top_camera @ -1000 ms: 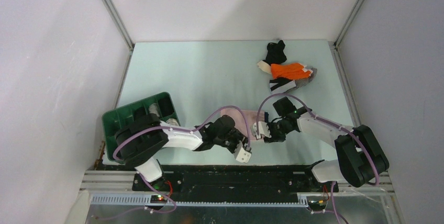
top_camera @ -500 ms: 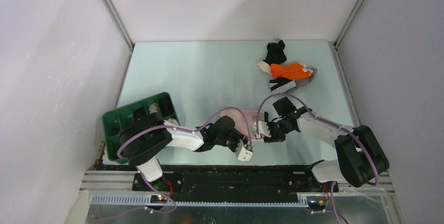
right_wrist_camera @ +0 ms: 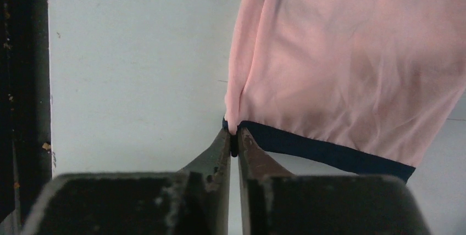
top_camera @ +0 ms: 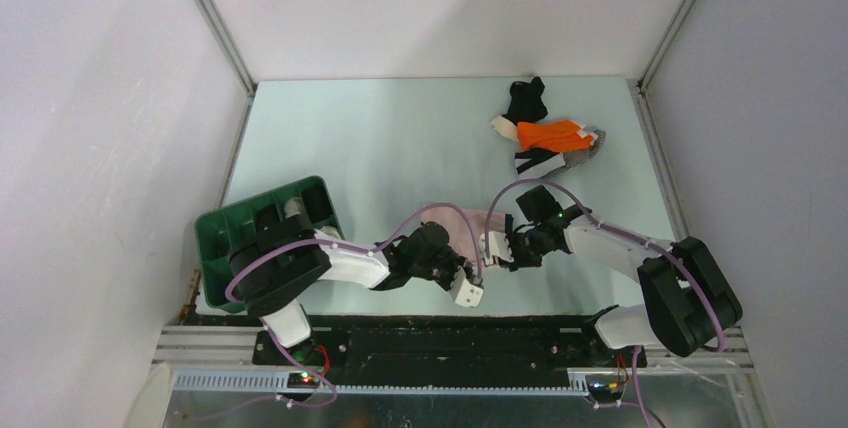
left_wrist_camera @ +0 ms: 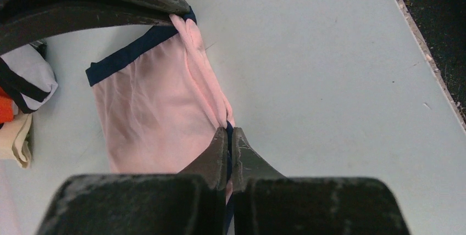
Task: Roll the underwear
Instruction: Fold the underwear at the center of the board.
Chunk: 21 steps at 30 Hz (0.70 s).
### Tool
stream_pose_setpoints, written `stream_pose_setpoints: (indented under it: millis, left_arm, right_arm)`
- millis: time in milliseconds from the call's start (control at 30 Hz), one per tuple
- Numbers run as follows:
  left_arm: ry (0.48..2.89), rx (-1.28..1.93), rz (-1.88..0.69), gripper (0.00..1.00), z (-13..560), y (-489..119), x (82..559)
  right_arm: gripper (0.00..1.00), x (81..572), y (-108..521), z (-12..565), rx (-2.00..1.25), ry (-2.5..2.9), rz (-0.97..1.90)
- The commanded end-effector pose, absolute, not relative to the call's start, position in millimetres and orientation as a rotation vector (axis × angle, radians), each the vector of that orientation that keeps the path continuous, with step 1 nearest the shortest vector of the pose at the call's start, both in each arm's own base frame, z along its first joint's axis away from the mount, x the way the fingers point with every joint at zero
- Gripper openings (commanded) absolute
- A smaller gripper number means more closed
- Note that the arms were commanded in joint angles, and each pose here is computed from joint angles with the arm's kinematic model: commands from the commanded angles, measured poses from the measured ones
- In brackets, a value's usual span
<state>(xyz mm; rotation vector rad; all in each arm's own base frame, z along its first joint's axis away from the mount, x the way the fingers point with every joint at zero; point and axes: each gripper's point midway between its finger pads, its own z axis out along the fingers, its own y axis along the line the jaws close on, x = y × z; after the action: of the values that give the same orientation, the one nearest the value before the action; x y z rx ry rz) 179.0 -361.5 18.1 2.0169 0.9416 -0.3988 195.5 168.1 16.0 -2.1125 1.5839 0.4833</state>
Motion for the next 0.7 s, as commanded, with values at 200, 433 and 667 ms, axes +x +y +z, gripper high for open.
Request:
stream_pose_setpoints:
  millis: [200, 433, 667]
  left_arm:
    - [1.169, 1.934, -0.533, 0.00, 29, -351, 179]
    - [1.262, 1.926, -0.699, 0.00, 54, -349, 168]
    - [1.420, 1.882, -0.781, 0.00, 67, -350, 178]
  right_arm:
    - [0.00, 190, 163, 31, -2.075, 1.644, 0.518]
    - [0.00, 173, 169, 62, -1.976, 1.744, 0.734]
    - [0.00, 159, 165, 74, -1.874, 1.894, 0.886]
